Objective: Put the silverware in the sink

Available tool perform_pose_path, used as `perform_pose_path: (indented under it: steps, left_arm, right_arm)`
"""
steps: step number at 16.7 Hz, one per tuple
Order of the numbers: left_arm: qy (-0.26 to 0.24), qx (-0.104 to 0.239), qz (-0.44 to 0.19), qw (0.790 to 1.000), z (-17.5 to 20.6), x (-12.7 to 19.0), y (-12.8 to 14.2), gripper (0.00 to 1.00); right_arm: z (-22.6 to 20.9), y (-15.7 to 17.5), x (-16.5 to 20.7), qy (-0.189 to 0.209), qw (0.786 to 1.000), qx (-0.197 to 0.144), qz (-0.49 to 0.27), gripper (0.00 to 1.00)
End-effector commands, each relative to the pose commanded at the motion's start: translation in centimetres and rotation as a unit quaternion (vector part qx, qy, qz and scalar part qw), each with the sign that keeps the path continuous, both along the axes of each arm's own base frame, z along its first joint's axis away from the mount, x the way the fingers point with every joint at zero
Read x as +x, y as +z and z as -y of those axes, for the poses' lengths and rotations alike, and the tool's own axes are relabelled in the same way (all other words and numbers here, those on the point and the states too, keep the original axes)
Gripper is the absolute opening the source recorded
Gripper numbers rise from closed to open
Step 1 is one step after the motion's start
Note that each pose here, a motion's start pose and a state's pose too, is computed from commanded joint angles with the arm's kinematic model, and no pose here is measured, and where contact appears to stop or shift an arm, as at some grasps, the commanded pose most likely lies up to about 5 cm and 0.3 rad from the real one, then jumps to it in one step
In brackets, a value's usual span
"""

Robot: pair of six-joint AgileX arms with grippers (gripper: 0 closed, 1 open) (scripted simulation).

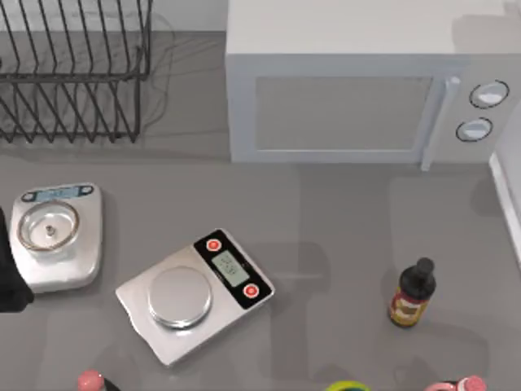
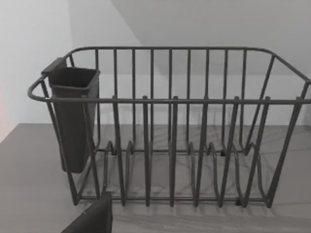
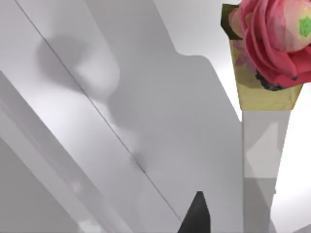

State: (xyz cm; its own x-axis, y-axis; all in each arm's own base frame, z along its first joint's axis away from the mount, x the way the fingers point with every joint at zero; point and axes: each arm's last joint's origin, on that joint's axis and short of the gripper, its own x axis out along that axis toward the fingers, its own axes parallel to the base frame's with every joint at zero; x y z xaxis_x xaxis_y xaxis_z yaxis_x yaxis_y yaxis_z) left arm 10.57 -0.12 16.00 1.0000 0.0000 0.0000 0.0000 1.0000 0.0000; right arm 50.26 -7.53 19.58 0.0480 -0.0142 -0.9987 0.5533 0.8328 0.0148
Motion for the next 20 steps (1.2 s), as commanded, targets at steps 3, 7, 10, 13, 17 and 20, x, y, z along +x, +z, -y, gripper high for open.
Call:
perform_pose_path:
  steps: [3,7,10,13,17,20]
  left_arm:
    - [0.0,0.0,0.0,1.0,0.0,0.0,0.0,1.0]
    - [0.0,0.0,0.0,1.0,0.0,0.0,0.0,1.0]
    - [0.0,0.0,0.0,1.0,0.0,0.0,0.0,1.0]
    - [0.0,0.0,0.0,1.0,0.0,0.0,0.0,1.0]
    - [0.0,0.0,0.0,1.0,0.0,0.0,0.0,1.0]
    - [0.0,0.0,0.0,1.0,0.0,0.0,0.0,1.0]
  right_arm:
    - [-0.2,-2.0,0.1,0.002,1.0,0.002,-0.012,0.0]
    - [-0.2,-3.6,-0.1,0.001,1.0,0.002,-0.013,0.0]
    - [-0.2,-3.7,-0.1,0.001,1.0,0.001,-0.011,0.0]
    - [-0.2,-3.7,-0.1,0.001,1.0,0.001,-0.011,0.08]
    - [-0.2,-3.7,-0.1,0.001,1.0,0.001,-0.011,0.38]
    - [-0.2,-3.7,-0.1,0.001,1.0,0.001,-0.011,0.6]
